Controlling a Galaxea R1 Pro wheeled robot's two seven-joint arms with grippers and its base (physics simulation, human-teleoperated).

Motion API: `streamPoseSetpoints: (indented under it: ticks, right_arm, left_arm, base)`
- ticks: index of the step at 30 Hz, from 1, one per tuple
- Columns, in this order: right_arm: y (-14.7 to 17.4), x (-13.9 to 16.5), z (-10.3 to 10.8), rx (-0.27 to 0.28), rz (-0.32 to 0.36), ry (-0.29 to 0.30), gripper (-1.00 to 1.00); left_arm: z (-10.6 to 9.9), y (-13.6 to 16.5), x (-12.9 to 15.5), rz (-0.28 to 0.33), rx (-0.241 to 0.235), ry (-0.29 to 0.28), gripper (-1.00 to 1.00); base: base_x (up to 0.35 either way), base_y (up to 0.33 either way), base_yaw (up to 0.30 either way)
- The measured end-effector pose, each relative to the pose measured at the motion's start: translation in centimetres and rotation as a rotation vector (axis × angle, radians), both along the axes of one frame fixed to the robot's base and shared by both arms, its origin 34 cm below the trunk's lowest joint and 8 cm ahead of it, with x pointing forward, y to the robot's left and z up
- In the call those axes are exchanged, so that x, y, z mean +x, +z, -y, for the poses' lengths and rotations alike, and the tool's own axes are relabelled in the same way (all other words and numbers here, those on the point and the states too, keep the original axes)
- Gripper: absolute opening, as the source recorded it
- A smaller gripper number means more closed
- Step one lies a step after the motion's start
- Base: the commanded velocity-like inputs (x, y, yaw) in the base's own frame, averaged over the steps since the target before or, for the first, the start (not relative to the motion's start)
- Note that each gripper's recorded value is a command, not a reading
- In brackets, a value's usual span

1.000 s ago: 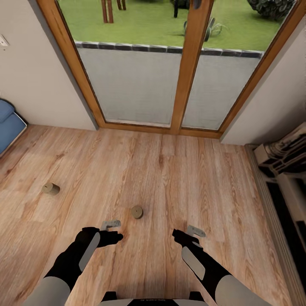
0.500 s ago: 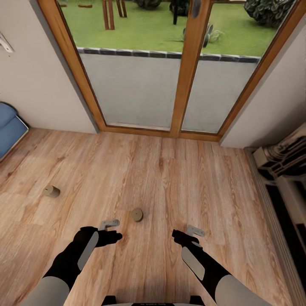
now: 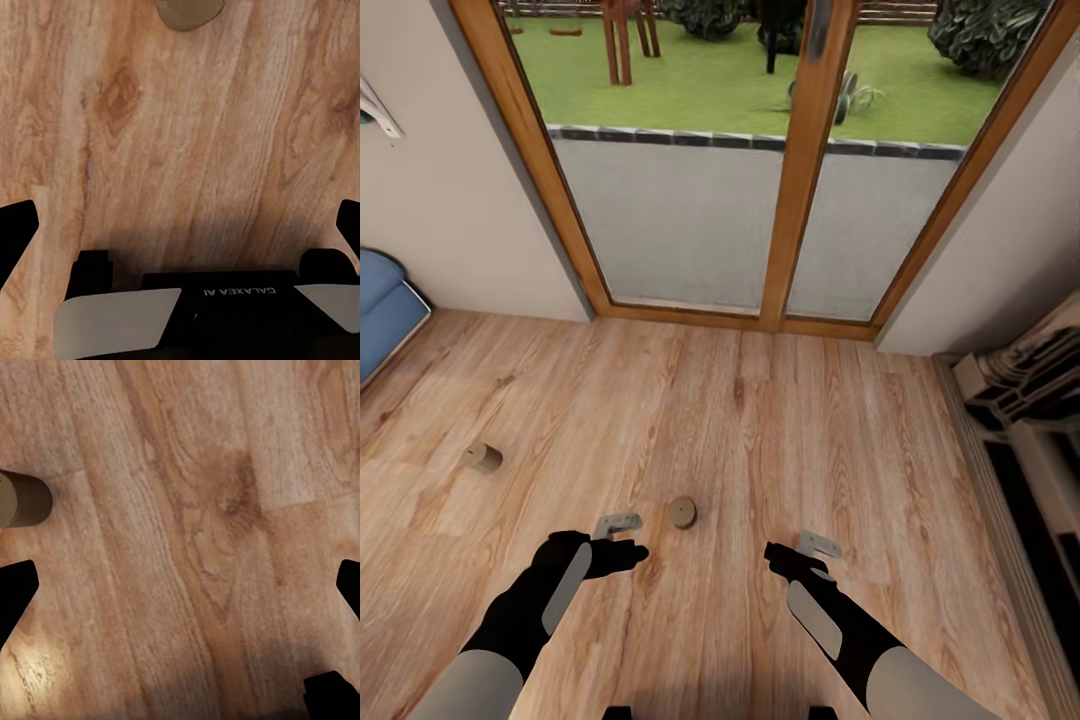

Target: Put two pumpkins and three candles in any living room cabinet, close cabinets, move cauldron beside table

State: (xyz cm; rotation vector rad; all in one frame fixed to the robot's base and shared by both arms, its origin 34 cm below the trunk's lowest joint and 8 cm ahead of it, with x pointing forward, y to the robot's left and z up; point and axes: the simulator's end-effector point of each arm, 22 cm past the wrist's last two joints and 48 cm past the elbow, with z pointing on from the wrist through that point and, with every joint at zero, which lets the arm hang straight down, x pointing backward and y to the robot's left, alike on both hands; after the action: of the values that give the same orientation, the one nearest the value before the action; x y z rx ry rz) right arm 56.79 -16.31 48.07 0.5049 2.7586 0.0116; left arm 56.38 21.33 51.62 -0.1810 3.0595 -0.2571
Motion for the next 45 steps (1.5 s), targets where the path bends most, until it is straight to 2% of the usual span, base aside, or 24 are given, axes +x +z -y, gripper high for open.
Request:
streamPoseSetpoints:
  ticks: [7,14,45]
  right_arm:
    - [0.5,0.5,-0.1,0.004,0.013,0.001,1.00]
    - [1.1,1.2,-0.8,0.035,0.038,0.012,1.00]
    - [3.4,3.1,-0.9,0.041,0.094,0.014,1.00]
  left_arm:
    - [0.0,0.5,0.4,0.010,0.000,0.000,1.00]
    - [0.1,1.0,0.8,0.021,-0.002,0.000,1.00]
    - [0.4,3.2,2.4,0.070,-0.007,-0.002,1.00]
  base:
    - [0.000,0.000,0.000]
    - [0.018,0.000,0.000]
    - [0.063,0.000,0.000]
